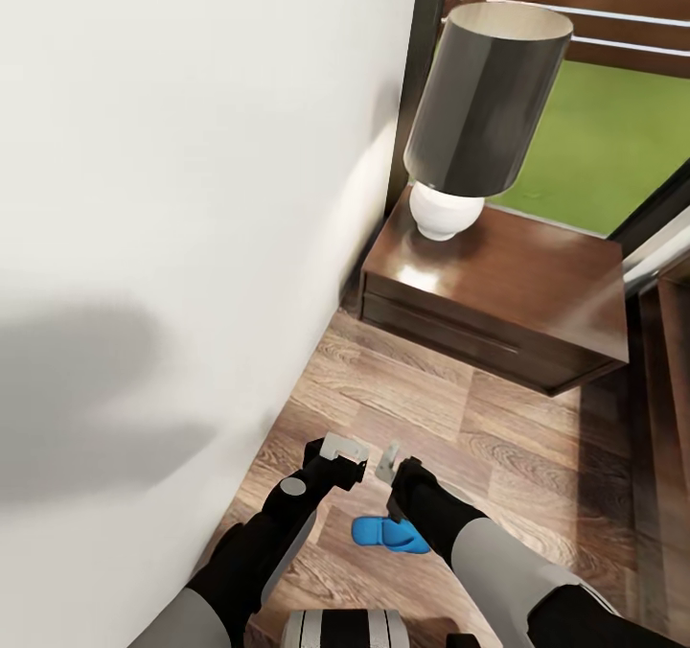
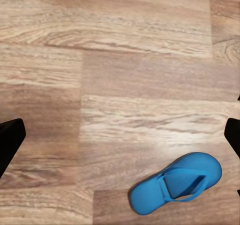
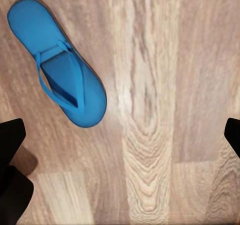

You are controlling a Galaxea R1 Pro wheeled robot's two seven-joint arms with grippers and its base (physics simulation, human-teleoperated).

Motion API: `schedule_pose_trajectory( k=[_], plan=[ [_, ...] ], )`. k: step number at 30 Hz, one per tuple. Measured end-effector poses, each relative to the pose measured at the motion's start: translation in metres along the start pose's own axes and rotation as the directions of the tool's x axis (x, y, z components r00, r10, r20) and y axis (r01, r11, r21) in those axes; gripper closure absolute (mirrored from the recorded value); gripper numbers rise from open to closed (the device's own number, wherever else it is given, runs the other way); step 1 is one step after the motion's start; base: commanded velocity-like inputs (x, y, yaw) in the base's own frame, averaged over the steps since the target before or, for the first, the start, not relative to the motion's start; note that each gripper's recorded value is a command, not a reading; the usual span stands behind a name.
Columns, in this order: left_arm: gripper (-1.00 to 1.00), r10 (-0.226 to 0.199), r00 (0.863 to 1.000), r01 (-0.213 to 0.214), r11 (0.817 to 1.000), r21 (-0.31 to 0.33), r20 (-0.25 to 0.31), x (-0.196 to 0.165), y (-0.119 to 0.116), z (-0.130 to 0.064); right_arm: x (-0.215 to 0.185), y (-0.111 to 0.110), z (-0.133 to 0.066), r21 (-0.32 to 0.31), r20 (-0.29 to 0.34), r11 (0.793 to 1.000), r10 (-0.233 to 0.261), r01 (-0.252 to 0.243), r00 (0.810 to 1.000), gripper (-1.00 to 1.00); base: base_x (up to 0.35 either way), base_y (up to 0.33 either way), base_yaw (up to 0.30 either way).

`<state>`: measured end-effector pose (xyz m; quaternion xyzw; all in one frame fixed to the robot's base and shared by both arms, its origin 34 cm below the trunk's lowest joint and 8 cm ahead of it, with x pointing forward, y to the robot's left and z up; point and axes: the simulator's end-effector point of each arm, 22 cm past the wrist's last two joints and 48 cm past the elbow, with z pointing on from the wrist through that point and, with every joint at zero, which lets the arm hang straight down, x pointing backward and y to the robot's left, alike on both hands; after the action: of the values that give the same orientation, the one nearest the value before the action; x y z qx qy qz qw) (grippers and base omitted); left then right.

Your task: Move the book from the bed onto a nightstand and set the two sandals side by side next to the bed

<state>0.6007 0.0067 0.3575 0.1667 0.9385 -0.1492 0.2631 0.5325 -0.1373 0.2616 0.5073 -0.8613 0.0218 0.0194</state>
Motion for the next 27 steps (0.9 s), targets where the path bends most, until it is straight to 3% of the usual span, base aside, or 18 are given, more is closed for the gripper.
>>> schedule_pose_trajectory(
  k=[15, 27],
  plan=[
    [-1.0, 0.002, 1.0, -0.002, 1.0, 0.0, 0.001, 0.022, 0.003, 0.023, -0.003, 0.008, 0.03, -0.001, 0.005, 1.0, -0.009, 0.009, 1.0, -1.0, 0.0, 0.0, 0.0],
    [-1.0, 0.002, 1.0, -0.002, 1.0, 0.0, 0.001, 0.04, 0.006, 0.042, -0.016, 0.02, 0.052, 0.014, 0.017, 0.997, -0.08, 0.08, 0.997, -1.0, 0.0, 0.0, 0.0]
  ],
)
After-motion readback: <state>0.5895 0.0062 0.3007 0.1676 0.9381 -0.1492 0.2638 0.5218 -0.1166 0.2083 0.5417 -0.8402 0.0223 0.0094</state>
